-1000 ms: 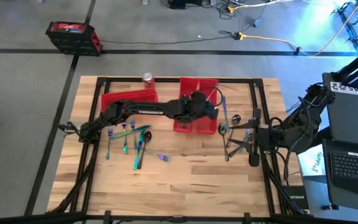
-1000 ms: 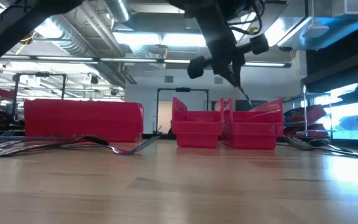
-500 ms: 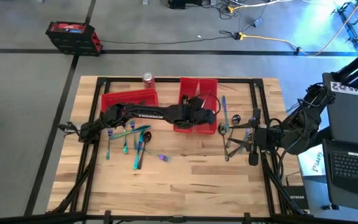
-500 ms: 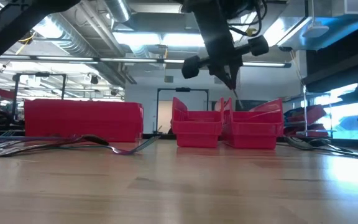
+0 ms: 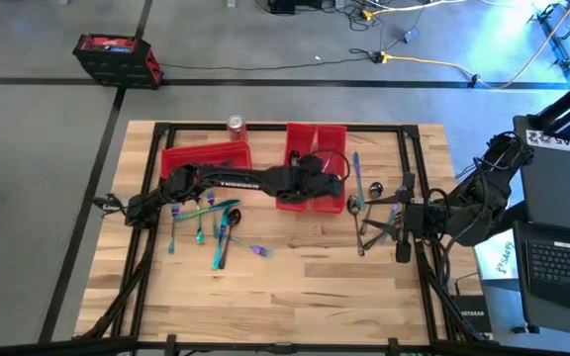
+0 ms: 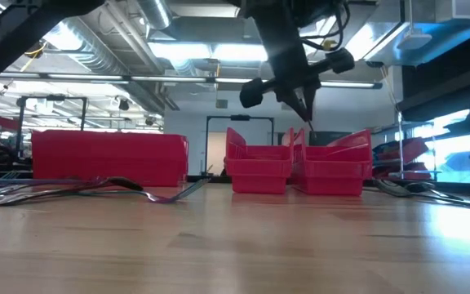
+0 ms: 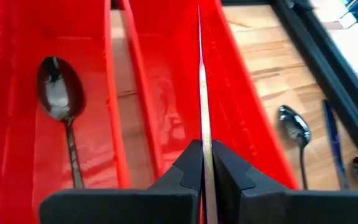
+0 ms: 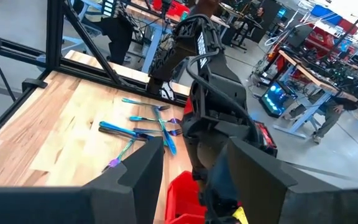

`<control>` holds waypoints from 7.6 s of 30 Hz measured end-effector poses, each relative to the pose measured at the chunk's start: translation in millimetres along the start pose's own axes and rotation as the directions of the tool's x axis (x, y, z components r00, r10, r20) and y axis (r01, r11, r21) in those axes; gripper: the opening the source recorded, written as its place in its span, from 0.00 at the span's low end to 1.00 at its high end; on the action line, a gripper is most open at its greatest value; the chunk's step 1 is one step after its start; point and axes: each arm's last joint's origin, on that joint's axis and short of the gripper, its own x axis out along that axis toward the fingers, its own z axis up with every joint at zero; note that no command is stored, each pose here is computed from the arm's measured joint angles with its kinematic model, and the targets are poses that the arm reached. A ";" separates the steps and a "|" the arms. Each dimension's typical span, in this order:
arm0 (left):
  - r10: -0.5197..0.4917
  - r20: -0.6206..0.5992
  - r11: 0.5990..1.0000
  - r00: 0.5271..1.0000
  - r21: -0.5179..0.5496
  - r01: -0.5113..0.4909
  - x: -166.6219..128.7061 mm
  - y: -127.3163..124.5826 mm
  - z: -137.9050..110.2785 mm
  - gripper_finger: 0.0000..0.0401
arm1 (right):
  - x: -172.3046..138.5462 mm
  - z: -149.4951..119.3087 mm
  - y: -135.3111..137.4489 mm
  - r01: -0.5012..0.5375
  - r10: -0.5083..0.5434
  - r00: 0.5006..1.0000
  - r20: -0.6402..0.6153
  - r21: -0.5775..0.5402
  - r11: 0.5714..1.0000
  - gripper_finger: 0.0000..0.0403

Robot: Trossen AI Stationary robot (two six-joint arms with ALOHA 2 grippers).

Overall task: Sort silverware
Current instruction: Put the blue table knife into the right red bin, then put the blue fork into the left red bin

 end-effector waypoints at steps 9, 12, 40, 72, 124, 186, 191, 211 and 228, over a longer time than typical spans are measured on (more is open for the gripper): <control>-0.010 -0.048 1.000 0.999 -0.017 0.009 21.6 -0.7 -16.7 0.03 | 0.0 -1.6 0.0 -0.001 0.001 1.000 -0.012 0.027 1.000 0.40; -0.005 -0.062 1.000 0.998 -0.026 0.004 25.5 -0.5 -22.5 0.03 | 0.0 -3.8 0.3 -0.006 0.007 1.000 -0.028 0.032 0.999 0.40; -0.065 -0.013 0.993 0.998 0.095 0.066 24.1 -9.2 -23.0 0.19 | -0.2 -7.5 0.2 -0.005 0.008 0.998 -0.055 0.062 0.998 0.40; -0.024 -0.033 0.487 0.999 0.873 0.040 -214.0 29.7 -29.7 0.10 | 90.1 -22.2 41.0 -0.022 0.073 0.958 -0.278 0.183 0.983 0.40; -0.448 -0.444 0.354 0.776 0.709 0.610 -148.5 248.7 -120.8 0.08 | 311.1 -165.4 120.3 0.439 0.192 0.881 -0.433 0.898 0.013 0.52; -0.429 -0.394 0.364 0.813 0.749 0.554 -147.2 249.8 -119.6 0.08 | 326.6 -179.7 133.2 0.394 0.237 0.903 -0.358 0.910 -0.129 0.27; -0.424 -0.375 0.373 0.824 0.757 0.537 -146.9 249.9 -119.1 0.08 | 325.1 -182.4 134.1 0.421 0.246 0.889 -0.385 0.900 -0.114 0.27; -0.421 -0.359 0.385 0.833 0.761 0.522 -146.6 250.0 -118.6 0.08 | 325.7 -184.7 134.0 0.427 0.244 0.887 -0.391 0.897 -0.112 0.26; -0.383 -0.370 0.396 0.846 0.762 0.513 -140.0 250.0 -125.3 0.08 | 327.2 -185.7 130.1 0.425 0.202 0.895 -0.398 0.898 -0.116 0.00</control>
